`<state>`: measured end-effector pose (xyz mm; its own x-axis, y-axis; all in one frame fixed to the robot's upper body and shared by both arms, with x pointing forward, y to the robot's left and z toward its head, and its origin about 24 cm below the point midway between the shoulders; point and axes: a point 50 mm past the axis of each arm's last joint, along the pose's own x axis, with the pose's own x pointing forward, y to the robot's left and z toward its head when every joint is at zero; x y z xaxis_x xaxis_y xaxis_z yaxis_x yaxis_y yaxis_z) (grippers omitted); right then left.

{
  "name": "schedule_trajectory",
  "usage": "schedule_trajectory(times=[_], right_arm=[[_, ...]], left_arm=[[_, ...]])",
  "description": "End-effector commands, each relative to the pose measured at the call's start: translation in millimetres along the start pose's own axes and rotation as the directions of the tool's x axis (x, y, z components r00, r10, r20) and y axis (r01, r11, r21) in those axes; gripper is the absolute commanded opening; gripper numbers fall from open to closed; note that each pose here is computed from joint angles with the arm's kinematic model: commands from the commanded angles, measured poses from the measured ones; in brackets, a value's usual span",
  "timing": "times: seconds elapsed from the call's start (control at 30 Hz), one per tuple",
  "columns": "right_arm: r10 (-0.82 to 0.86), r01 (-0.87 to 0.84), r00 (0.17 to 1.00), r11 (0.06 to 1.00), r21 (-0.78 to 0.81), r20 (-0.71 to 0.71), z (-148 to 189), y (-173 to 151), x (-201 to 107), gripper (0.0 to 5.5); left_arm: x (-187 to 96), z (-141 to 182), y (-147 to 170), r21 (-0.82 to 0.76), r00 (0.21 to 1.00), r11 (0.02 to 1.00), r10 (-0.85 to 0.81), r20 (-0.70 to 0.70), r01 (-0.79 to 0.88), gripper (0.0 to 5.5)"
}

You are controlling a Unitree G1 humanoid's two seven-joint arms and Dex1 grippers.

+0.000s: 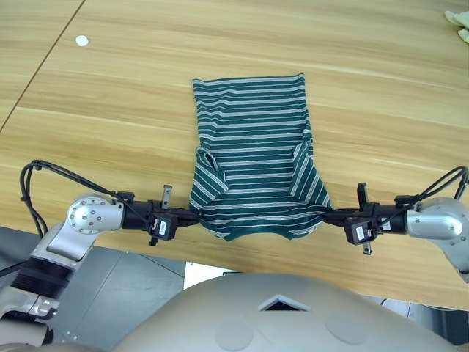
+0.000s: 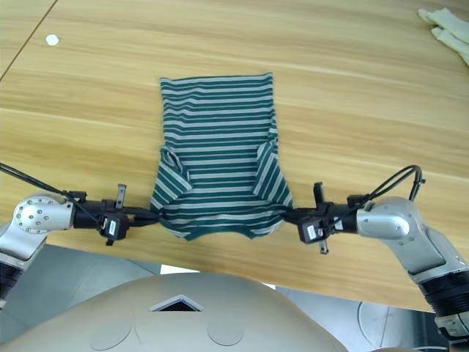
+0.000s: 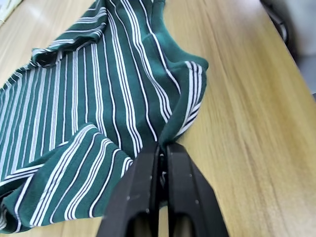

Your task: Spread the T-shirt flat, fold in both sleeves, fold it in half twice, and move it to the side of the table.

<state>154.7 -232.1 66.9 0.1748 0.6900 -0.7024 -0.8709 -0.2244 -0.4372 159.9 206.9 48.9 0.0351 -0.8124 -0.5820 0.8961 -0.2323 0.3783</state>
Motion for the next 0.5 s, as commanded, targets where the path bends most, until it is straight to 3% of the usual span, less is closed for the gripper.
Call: schedule_trajectory(times=[0.03, 0.5], right_arm=[[0.016, -0.015, 1.000, 0.999, -0.037, 0.022, 8.1, -1.6, -6.3, 0.00], [0.095, -0.088, 0.987, 0.995, -0.052, 0.132, 36.2, 13.9, -35.7, 0.00]], left_arm=[[-5.8, 2.5, -0.4, 0.023, 0.999, 0.999, -0.026, -0.019, 0.026, 0.03], [-25.6, 28.5, -35.7, -0.045, 0.989, 0.991, -0.125, 0.076, 0.128, 0.03]])
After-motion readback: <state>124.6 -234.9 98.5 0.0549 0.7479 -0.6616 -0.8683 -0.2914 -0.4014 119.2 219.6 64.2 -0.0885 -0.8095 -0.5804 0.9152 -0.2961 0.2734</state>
